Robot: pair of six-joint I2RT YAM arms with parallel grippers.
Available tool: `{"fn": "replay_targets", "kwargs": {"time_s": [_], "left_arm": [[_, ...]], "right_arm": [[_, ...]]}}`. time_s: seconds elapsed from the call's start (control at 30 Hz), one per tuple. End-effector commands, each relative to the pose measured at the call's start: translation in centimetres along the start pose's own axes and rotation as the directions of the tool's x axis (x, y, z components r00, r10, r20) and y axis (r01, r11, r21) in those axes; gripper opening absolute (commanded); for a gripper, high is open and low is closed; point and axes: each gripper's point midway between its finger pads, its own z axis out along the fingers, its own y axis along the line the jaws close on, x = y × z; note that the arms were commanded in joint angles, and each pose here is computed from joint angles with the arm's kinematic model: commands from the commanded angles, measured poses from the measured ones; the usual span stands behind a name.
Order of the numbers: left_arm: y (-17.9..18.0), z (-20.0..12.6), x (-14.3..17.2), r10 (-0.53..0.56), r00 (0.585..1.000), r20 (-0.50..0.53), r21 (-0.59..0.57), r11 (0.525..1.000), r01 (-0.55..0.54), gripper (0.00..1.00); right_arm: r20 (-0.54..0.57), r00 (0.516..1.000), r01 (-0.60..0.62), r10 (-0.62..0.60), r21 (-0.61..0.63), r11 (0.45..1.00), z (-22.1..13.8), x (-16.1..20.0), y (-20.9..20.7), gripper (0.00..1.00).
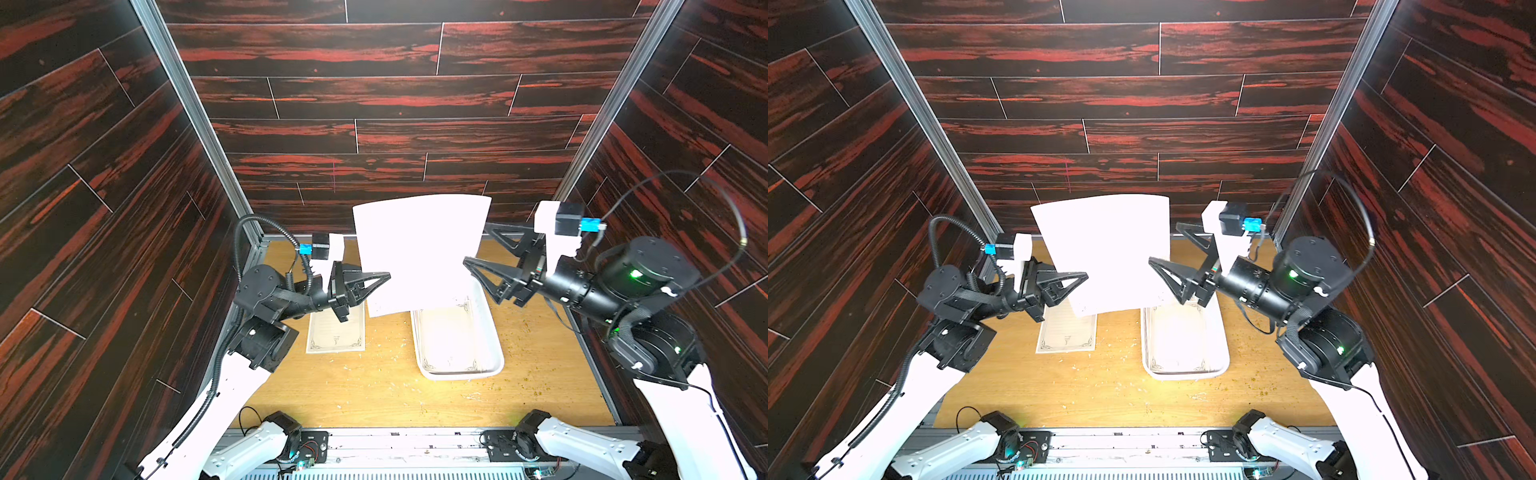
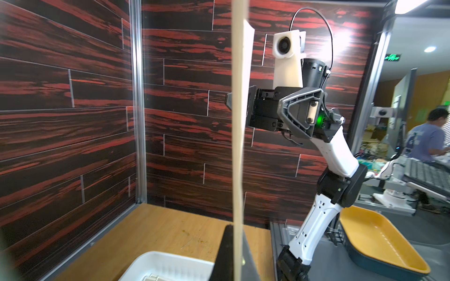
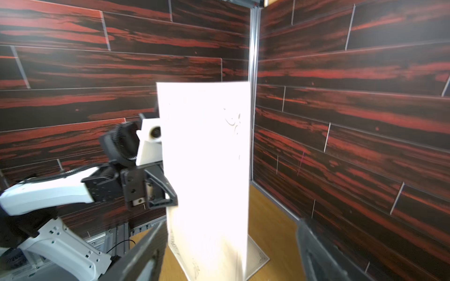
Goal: Take out the stationery paper from the storage box
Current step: Pick up the stationery paper from the storage box.
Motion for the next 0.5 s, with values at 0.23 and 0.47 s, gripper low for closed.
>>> {"fn": "replay_targets", "kwargs": {"time_s": [0.23,0.47], "left_arm": [[1.2,-1.8,1.4,0.014,0.987,-0.157,-0.153,0.987,-0.039,0.0],[3.8,-2.7,3.5,-0.042,0.972,-0.23,-0.256,0.967,-0.019,0.0]], "right_arm": [[0.001,1.0,0.03,-0.03,0.025,0.999,0.1,-0.4,-0.4,0.87],[0.009,0.999,0.05,-0.049,-0.05,0.998,0.5,-0.2,0.7,0.85]]}}
